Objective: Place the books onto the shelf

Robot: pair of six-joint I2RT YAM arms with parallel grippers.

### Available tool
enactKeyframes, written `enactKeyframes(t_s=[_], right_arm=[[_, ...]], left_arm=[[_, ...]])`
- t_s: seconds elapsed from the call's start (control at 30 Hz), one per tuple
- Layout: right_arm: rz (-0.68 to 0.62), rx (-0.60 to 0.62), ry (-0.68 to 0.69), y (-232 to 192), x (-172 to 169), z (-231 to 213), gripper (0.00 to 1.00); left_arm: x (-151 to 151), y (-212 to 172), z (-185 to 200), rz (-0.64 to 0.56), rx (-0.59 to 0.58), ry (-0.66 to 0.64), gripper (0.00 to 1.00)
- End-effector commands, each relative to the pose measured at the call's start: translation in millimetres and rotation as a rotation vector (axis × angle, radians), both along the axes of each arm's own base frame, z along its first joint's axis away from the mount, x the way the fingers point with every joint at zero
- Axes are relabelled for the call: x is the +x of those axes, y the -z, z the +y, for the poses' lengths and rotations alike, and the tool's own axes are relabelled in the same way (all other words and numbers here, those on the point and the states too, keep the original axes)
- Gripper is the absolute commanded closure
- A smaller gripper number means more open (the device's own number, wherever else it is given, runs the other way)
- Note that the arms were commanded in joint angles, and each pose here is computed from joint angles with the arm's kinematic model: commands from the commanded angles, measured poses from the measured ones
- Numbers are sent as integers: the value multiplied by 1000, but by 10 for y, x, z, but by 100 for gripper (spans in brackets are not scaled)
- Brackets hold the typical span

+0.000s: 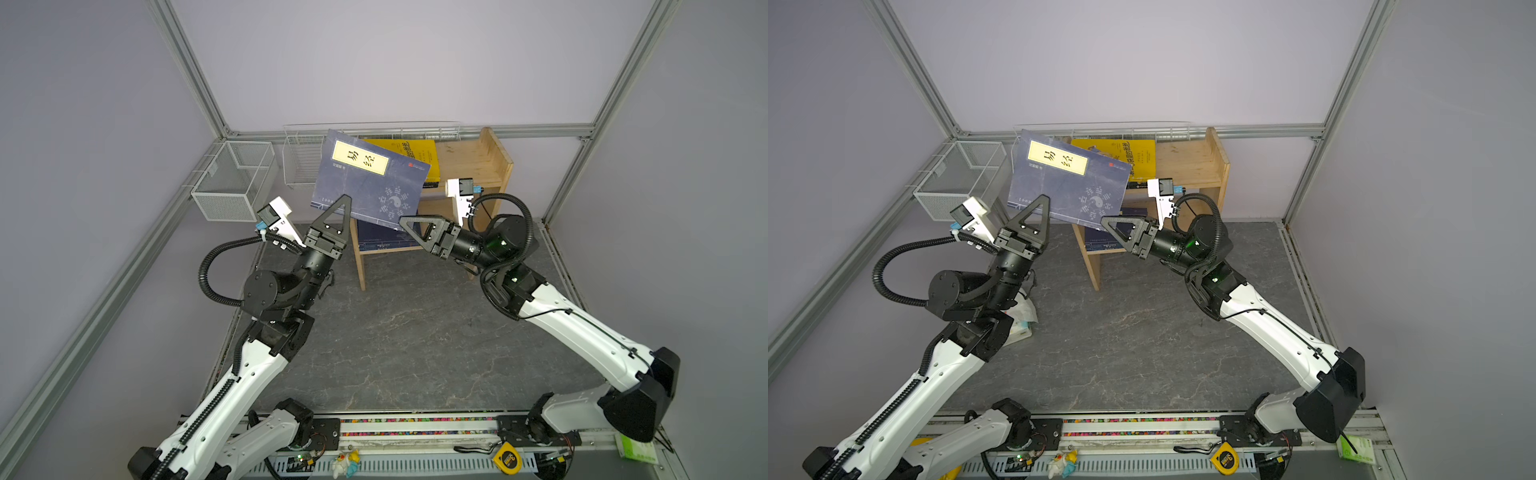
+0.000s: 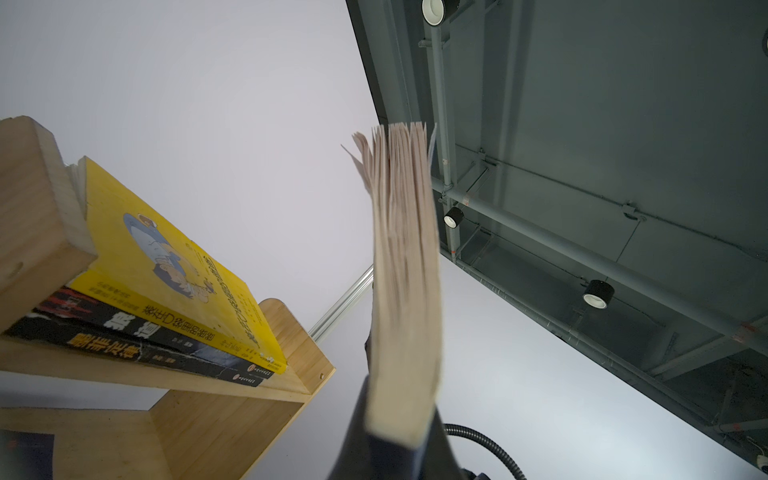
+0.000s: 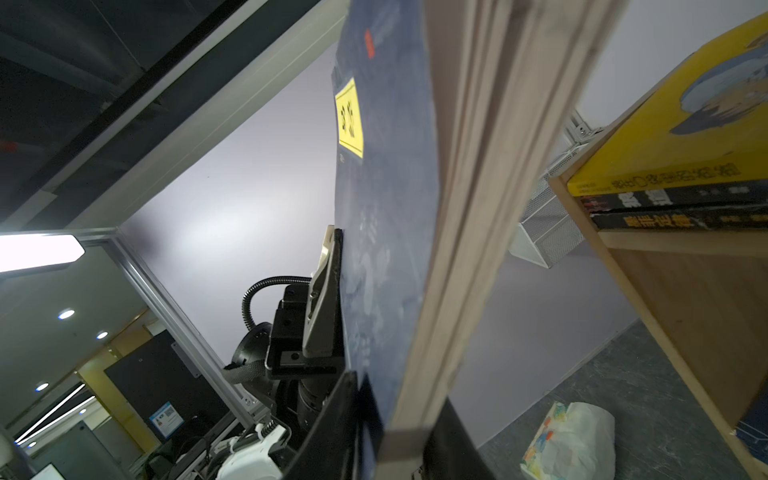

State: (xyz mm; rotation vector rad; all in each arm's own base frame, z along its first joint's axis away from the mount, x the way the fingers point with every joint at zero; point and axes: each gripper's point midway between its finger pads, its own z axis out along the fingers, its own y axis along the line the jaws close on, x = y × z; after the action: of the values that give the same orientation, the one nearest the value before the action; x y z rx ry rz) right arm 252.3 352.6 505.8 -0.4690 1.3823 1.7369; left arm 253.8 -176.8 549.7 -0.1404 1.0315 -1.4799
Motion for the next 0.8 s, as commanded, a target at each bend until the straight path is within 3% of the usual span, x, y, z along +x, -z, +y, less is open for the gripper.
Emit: enactKeyframes(t_s=[0.0,0.2,0.27,0.37,0.43,0.57,0.77], right_arm=[[-20,47,3,-157,-51,-54,91],[1,-27,129,-31,58,-187,93],[1,-56,135,20,44,-240,93],[22,-117,153,167,19,-399,93],[63,-162,163,298,4,-548,93],[121,-198,170,472,-126,-903,93],[241,-293,227,888,-267,-1234,93]], left_arm=[[-104,-167,62,-68,-45,-8,100],[-74,-126,19,-54,-11,-11,99],[-73,-98,33,-52,4,-29,81],[-68,49,85,-4,90,-92,48],[-69,187,190,51,157,-164,34],[-202,388,516,115,242,-311,21],[-321,633,807,186,309,-427,16]])
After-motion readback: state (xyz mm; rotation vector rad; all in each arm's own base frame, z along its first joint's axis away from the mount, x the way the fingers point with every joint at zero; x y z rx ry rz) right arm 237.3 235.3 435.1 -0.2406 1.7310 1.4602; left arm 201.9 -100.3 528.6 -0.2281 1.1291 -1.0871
